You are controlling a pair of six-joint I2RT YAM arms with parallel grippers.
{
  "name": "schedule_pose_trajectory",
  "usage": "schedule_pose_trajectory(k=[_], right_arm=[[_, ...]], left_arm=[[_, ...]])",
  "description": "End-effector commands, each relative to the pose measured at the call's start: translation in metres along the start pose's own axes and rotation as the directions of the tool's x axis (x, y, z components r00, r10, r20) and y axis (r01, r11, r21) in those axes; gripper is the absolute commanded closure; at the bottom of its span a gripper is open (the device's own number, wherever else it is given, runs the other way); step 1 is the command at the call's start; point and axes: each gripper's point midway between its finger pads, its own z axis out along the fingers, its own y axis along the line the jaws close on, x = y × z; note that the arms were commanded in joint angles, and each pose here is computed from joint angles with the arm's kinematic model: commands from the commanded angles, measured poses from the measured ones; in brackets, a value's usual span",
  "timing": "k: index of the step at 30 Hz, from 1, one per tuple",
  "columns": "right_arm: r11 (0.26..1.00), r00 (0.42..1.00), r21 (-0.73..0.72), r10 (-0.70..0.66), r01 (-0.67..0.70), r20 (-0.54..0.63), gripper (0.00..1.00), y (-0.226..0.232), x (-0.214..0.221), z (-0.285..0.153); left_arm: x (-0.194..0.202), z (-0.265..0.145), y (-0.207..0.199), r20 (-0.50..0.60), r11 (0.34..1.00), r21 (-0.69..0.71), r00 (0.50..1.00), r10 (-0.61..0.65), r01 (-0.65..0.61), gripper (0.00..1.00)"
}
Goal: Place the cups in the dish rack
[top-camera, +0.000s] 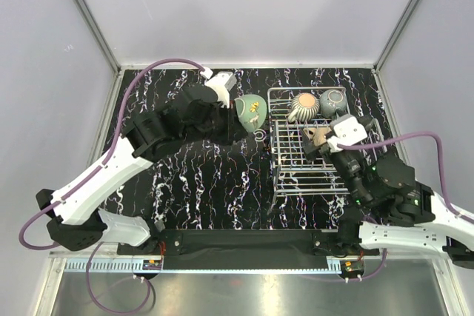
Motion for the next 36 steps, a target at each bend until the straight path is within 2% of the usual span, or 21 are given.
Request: schedule_pose_trajectory(k=[1, 4, 5, 6, 7, 8, 13, 17, 20, 24, 25, 28, 29, 31, 33, 36], right_arm=[[0.987, 0.995, 0.121, 0.103, -0.102, 0.005, 0.00, -0.018, -0.021, 0.007], [0.983, 0.995, 0.171, 0.076, -0.064, -0.063, 0.00, -0.023, -0.016, 0.025], [0.983, 0.990, 0.139, 0.128, -0.118, -0.067, 0.00, -0.017, -0.016, 0.034], [0.985, 0.986, 0.139, 0.123, -0.106, -0.117, 0.00, -0.010, -0.006, 0.048], [0.967, 0.974, 0.215, 0.173, -0.139, -0.148, 0.00, -0.033, -0.001, 0.054], [0.972, 0.969, 0.193, 0.167, -0.131, -0.182, 0.00, -0.026, 0.005, 0.068], [0.947, 0.937, 0.293, 0.215, -0.131, -0.274, 0.01, -0.052, 0.014, 0.093], [0.887, 0.878, 0.412, 0.356, -0.208, -0.322, 0.00, -0.083, 0.039, 0.103], [0.857, 0.816, 0.441, 0.445, -0.268, -0.369, 0.00, -0.098, 0.060, 0.107], [0.810, 0.738, 0.475, 0.546, -0.345, -0.395, 0.00, -0.112, 0.074, 0.101], [0.811, 0.718, 0.443, 0.562, -0.383, -0.409, 0.00, -0.107, 0.075, 0.102], [0.795, 0.684, 0.451, 0.591, -0.405, -0.428, 0.00, -0.117, 0.082, 0.101], [0.792, 0.678, 0.466, 0.594, -0.395, -0.434, 0.00, -0.122, 0.085, 0.102], [0.782, 0.687, 0.508, 0.591, -0.360, -0.423, 0.00, -0.141, 0.084, 0.095], [0.782, 0.702, 0.513, 0.585, -0.355, -0.406, 0.00, -0.150, 0.078, 0.093], [0.778, 0.718, 0.519, 0.581, -0.353, -0.383, 0.00, -0.154, 0.073, 0.092]], left_arm=[[-0.038, -0.007, 0.004, 0.133, 1.000, -0.005, 0.991, 0.029, -0.028, 1.00], [-0.037, 0.000, 0.008, 0.129, 1.000, -0.001, 0.991, 0.023, -0.023, 1.00], [-0.038, 0.002, 0.010, 0.133, 1.000, -0.002, 0.991, 0.018, -0.018, 1.00], [-0.038, 0.003, 0.010, 0.130, 1.000, 0.002, 0.991, 0.017, -0.017, 1.00], [-0.036, 0.007, 0.013, 0.124, 1.000, -0.003, 0.992, 0.018, -0.018, 1.00], [-0.036, 0.009, 0.013, 0.125, 1.000, -0.001, 0.992, 0.019, -0.019, 1.00], [-0.036, 0.023, 0.025, 0.101, 0.999, -0.041, 0.994, 0.036, -0.032, 1.00], [-0.049, 0.033, 0.036, 0.115, 0.996, -0.078, 0.992, 0.045, -0.036, 1.00], [-0.063, 0.049, 0.048, 0.129, 0.993, -0.106, 0.989, 0.066, -0.052, 1.00], [-0.083, 0.076, 0.068, 0.129, 0.982, -0.142, 0.981, 0.146, -0.128, 1.00], [-0.081, 0.094, 0.078, 0.101, 0.975, -0.172, 0.981, 0.163, -0.144, 1.00], [-0.099, 0.108, 0.094, 0.104, 0.944, -0.223, 0.957, 0.271, -0.243, 1.00], [-0.096, 0.123, 0.106, 0.070, 0.932, -0.246, 0.954, 0.291, -0.267, 1.00], [-0.109, 0.129, 0.118, 0.062, 0.914, -0.250, 0.937, 0.344, -0.319, 1.00], [-0.106, 0.148, 0.120, 0.026, 0.913, -0.178, 0.926, 0.377, -0.366, 1.00], [-0.111, 0.165, 0.119, 0.033, 0.872, -0.121, 0.876, 0.481, -0.474, 1.00]])
